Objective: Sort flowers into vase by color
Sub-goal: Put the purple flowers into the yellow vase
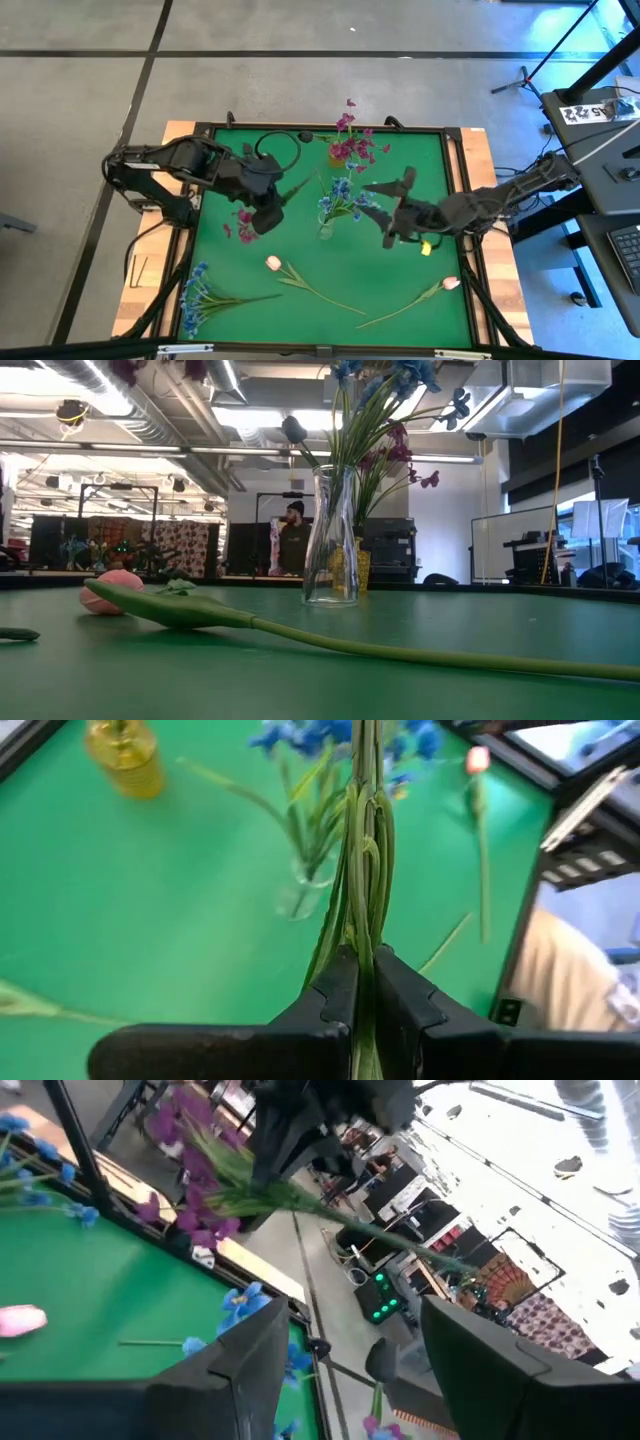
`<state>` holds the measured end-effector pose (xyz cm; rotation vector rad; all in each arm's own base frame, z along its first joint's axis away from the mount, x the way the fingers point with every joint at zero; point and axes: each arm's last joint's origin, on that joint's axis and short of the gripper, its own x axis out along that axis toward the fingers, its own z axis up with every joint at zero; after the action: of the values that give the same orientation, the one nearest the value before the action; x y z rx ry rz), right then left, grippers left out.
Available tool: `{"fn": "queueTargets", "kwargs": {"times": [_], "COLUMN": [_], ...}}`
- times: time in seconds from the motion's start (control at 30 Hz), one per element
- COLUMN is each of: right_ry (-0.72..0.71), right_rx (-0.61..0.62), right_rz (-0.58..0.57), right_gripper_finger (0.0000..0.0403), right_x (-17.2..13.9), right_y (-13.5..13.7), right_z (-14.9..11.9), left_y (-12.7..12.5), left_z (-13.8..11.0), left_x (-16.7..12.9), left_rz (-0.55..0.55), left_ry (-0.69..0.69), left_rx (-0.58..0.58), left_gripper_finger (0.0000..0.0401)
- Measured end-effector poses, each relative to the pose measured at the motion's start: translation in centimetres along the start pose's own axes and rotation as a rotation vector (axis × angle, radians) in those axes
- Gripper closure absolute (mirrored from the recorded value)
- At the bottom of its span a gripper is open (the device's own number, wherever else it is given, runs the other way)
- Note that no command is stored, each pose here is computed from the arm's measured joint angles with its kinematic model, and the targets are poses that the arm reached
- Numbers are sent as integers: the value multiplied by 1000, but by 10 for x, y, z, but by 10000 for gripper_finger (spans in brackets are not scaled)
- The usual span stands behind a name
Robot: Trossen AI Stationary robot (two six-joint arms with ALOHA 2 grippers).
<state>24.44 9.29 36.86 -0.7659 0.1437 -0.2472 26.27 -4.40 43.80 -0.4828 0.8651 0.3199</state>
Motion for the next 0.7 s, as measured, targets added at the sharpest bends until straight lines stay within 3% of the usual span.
{"fn": "queueTargets", "kwargs": {"times": [0.4, 0.7], "right_ry": [-29, 13], "right_rx": [-217, -347], "right_rz": [-84, -71], "right_gripper_finger": [176, 176], "right_x": [40, 66], "right_y": [15, 26], "right_z": [8, 18], "left_y": [-5, -20], "left_z": [3, 6], "left_x": [4, 30], "left_rz": [-26, -67], "left_ry": [-26, 28], "left_rx": [-3, 21], "left_gripper_finger": [385, 385]}}
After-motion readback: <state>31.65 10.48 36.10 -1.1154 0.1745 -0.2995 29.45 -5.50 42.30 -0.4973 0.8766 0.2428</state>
